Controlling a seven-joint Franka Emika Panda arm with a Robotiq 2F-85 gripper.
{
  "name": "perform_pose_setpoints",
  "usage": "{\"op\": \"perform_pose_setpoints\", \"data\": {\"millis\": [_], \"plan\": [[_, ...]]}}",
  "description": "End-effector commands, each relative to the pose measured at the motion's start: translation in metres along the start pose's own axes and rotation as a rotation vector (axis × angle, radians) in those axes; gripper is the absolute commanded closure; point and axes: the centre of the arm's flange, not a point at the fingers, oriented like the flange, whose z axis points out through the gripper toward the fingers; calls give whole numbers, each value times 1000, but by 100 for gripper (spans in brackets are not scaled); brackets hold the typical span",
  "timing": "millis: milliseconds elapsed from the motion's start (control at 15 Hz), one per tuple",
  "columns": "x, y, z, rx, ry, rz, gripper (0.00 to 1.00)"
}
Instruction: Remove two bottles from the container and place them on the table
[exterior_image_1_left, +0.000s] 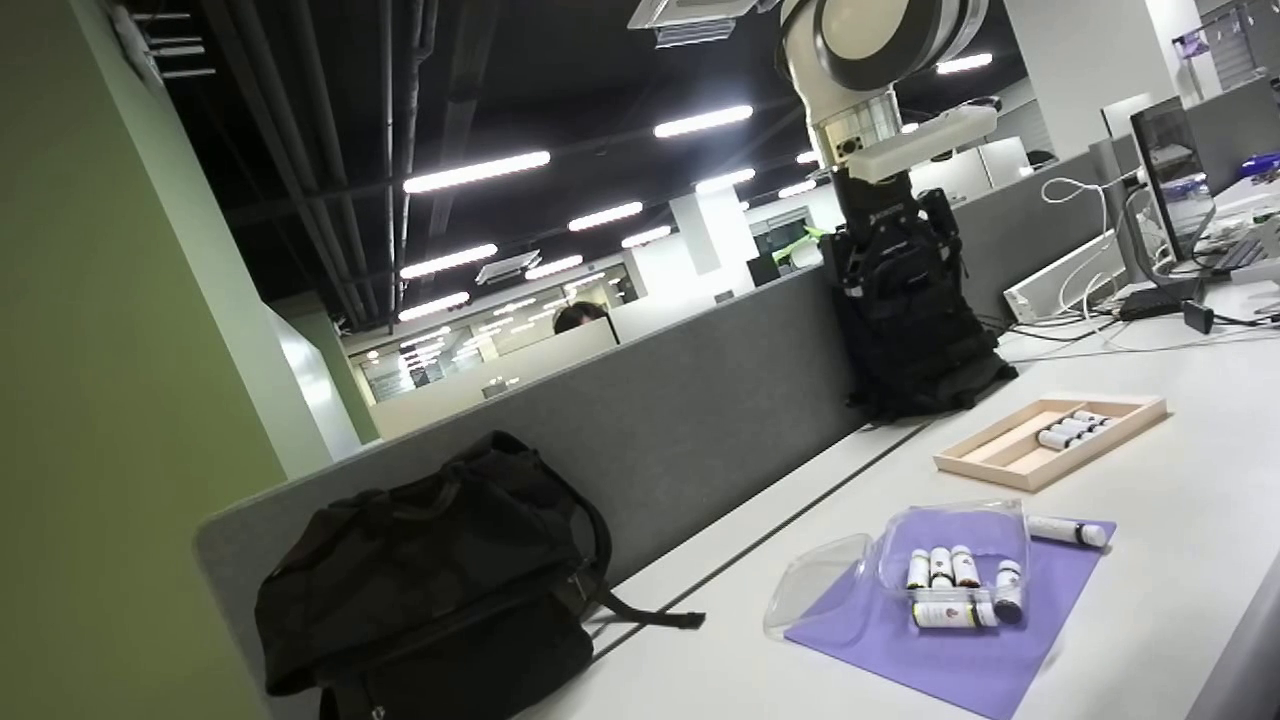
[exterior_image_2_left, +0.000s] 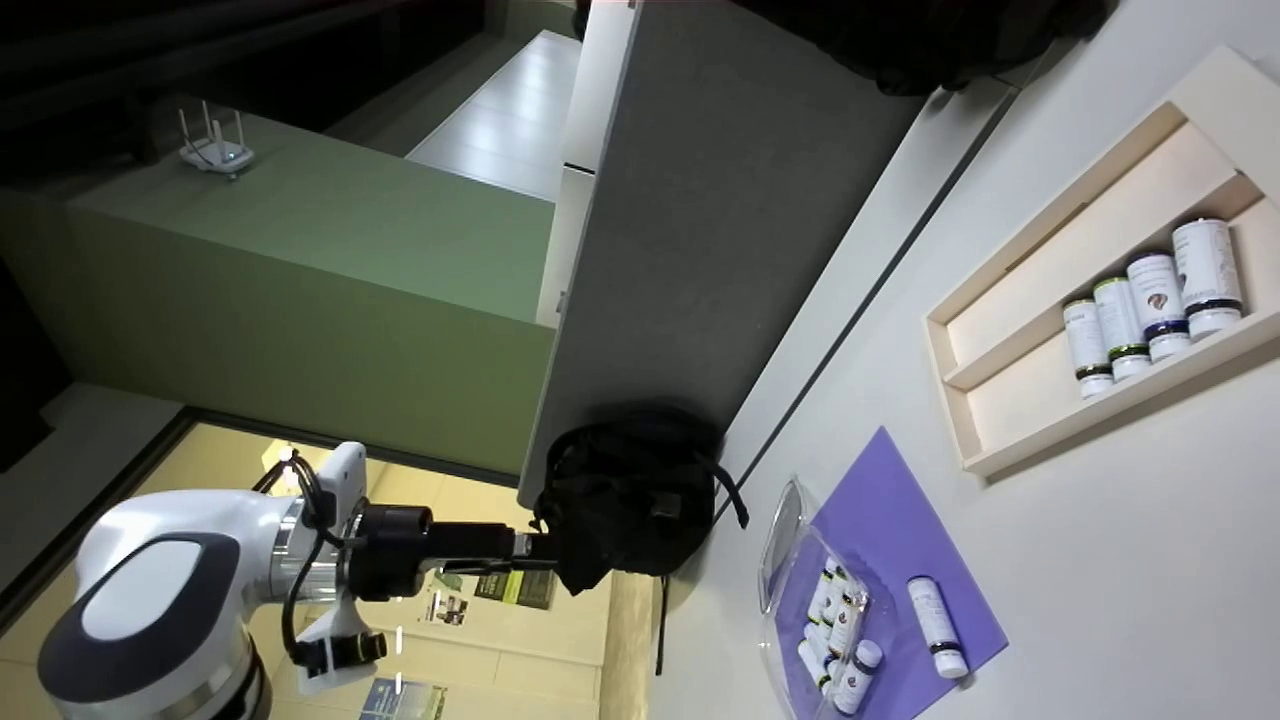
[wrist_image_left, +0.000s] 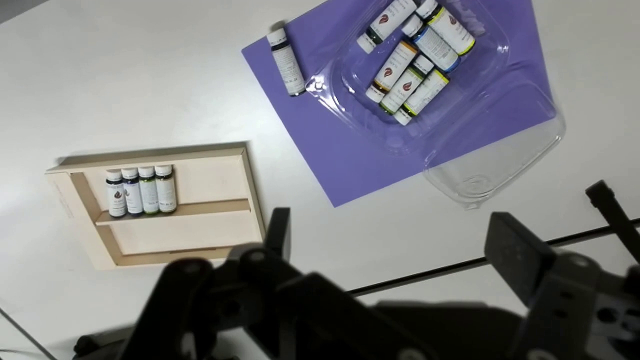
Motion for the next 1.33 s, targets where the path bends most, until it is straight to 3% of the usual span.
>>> {"op": "perform_pose_setpoints", "data": {"millis": [0, 333, 800, 1067, 1267], "plan": [[14, -16, 39, 45, -8, 174, 0], [18, -38, 119, 90, -66, 403, 0], [-12, -35, 248, -32, -248, 519, 0], [-18, -36, 276, -33, -277, 545, 0], [-20, -42, 280, -2, -249, 554, 0]]}}
